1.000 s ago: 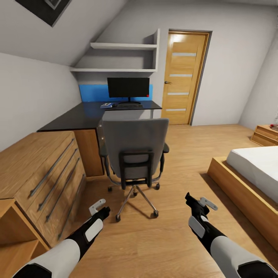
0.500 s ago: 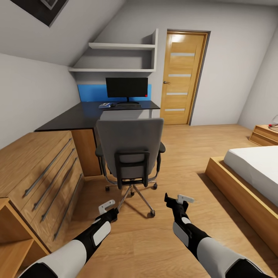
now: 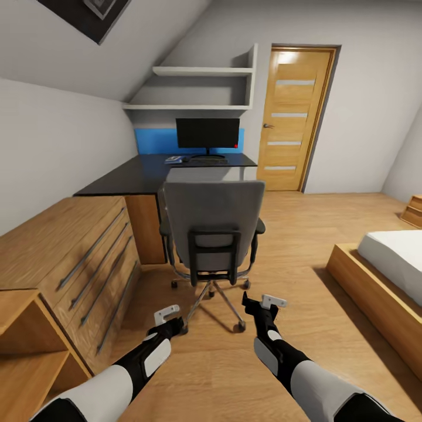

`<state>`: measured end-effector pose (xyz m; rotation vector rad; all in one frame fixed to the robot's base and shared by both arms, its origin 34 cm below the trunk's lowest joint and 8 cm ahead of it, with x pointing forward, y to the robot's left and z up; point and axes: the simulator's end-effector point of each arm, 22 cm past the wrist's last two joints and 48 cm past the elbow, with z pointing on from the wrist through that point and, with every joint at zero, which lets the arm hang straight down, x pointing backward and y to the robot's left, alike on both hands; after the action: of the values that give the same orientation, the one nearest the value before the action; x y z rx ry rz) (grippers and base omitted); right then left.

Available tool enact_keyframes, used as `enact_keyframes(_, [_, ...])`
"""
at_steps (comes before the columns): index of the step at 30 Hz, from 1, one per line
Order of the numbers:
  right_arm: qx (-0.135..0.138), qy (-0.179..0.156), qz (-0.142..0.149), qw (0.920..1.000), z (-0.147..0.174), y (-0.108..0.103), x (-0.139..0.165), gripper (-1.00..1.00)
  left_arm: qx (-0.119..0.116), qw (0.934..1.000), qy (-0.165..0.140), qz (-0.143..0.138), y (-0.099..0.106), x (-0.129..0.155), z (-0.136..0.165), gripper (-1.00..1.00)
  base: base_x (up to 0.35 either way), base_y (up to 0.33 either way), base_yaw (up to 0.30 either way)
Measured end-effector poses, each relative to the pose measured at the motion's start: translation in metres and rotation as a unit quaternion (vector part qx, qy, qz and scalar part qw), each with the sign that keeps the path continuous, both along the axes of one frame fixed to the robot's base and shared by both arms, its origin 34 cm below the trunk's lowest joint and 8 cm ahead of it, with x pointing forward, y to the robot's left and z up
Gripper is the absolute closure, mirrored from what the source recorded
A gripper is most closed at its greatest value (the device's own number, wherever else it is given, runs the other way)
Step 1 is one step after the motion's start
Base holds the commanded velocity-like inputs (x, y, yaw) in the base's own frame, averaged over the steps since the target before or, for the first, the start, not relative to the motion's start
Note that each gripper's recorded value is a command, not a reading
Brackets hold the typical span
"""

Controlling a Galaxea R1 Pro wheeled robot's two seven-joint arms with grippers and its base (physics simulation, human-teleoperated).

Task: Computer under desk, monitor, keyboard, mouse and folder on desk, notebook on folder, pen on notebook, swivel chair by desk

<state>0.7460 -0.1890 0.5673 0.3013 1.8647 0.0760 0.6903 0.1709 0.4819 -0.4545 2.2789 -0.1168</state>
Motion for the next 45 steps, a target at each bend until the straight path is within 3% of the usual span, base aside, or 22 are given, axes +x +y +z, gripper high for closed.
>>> enact_keyframes(11, [0.0,0.002,0.0,1.0,-0.002,0.001,-0.001,-1.0,-0.008,0.9999,0.0,-0.007,-0.015,-0.001,0.001,-1.0,0.016,-0.019,0.029])
enact_keyframes(15, [-0.012,0.004,0.006,0.9999,-0.004,0.0,-0.003,-1.0,0.009,0.9993,-0.004,-0.036,-0.024,-0.002,0.002,-1.0,0.236,-0.183,0.0])
enact_keyframes(21, [-0.05,0.001,0.035,0.9981,-0.005,0.005,-0.004,-1.0,0.022,0.9982,-0.006,-0.056,-0.031,-0.004,0.002,-1.0,0.252,-0.163,0.0])
enact_keyframes(33, [-0.101,-0.011,0.089,0.9908,-0.002,0.024,-0.004,-1.0,0.017,0.9978,-0.008,-0.063,-0.045,-0.005,0.004,-1.0,0.043,-0.025,0.0])
enact_keyframes(39, [-0.118,-0.018,0.118,0.9858,0.001,0.043,-0.006,-1.0,0.017,0.9978,-0.008,-0.063,-0.045,-0.005,0.004,-1.0,0.064,0.164,0.0])
enact_keyframes(45, [-0.123,-0.021,0.127,0.9839,0.002,0.051,-0.006,-1.0,0.017,0.9978,-0.008,-0.063,-0.045,-0.005,0.004,-1.0,0.075,0.162,0.0])
